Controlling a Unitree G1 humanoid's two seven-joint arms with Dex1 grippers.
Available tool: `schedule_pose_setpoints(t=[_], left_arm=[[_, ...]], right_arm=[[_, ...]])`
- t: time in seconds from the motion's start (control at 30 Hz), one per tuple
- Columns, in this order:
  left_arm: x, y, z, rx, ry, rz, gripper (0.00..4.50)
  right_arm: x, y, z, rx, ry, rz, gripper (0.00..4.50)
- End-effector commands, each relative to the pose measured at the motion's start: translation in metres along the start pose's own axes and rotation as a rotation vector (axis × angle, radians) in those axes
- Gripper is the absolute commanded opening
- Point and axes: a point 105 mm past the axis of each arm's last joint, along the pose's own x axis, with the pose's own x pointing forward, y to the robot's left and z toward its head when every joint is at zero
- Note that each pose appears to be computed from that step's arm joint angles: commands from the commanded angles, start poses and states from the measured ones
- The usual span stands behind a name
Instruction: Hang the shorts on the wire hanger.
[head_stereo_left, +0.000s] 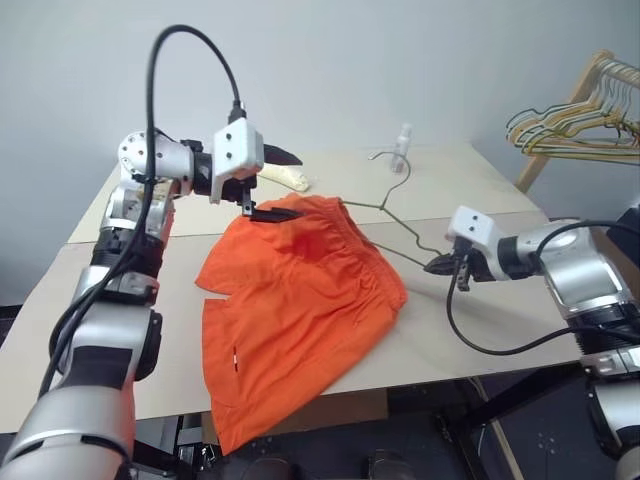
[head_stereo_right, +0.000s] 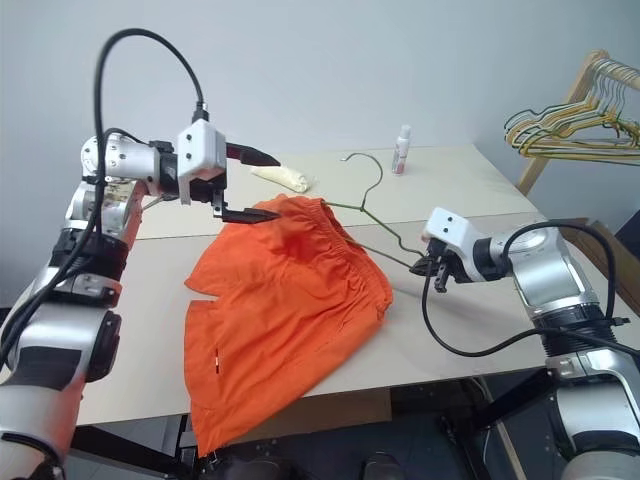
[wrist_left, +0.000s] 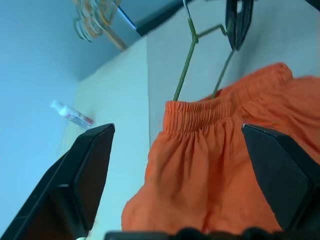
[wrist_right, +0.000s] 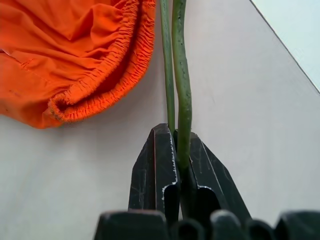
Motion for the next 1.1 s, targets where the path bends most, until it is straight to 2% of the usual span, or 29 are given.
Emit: schedule_pose_setpoints(t=[0.03,0.4,0.5,0.63,0.87,0.9,1.1], left_arm=[[0.004,0.003,-0.003,0.052,0.074,-0.062,4.41],[0.022,0.004,-0.012,0.032,0.169,-0.130,4.41],[0.020,0.000,-0.010,-0.020,0.143,-0.183,3.86],[0.014,-0.004,-0.005,-0.057,0.103,-0.242,2.60],[0.014,-0.014,-0.018,-0.067,0.158,-0.283,0.24],[0.015,-0.015,-0.020,-0.065,0.169,-0.286,0.01],[0.017,-0.019,-0.029,-0.052,0.215,-0.279,0.01]], right_arm=[[-0.008,0.001,0.029,-0.088,-0.040,-0.013,0.00],[-0.004,0.014,0.041,-0.184,-0.036,-0.015,0.00],[-0.002,0.017,0.038,-0.190,-0.017,-0.010,0.00],[0.000,0.018,0.031,-0.199,0.008,-0.015,0.00],[-0.001,0.018,0.037,-0.216,-0.007,-0.022,0.00],[-0.001,0.018,0.039,-0.215,-0.018,-0.026,0.00],[-0.002,0.018,0.046,-0.230,-0.050,-0.033,0.00]])
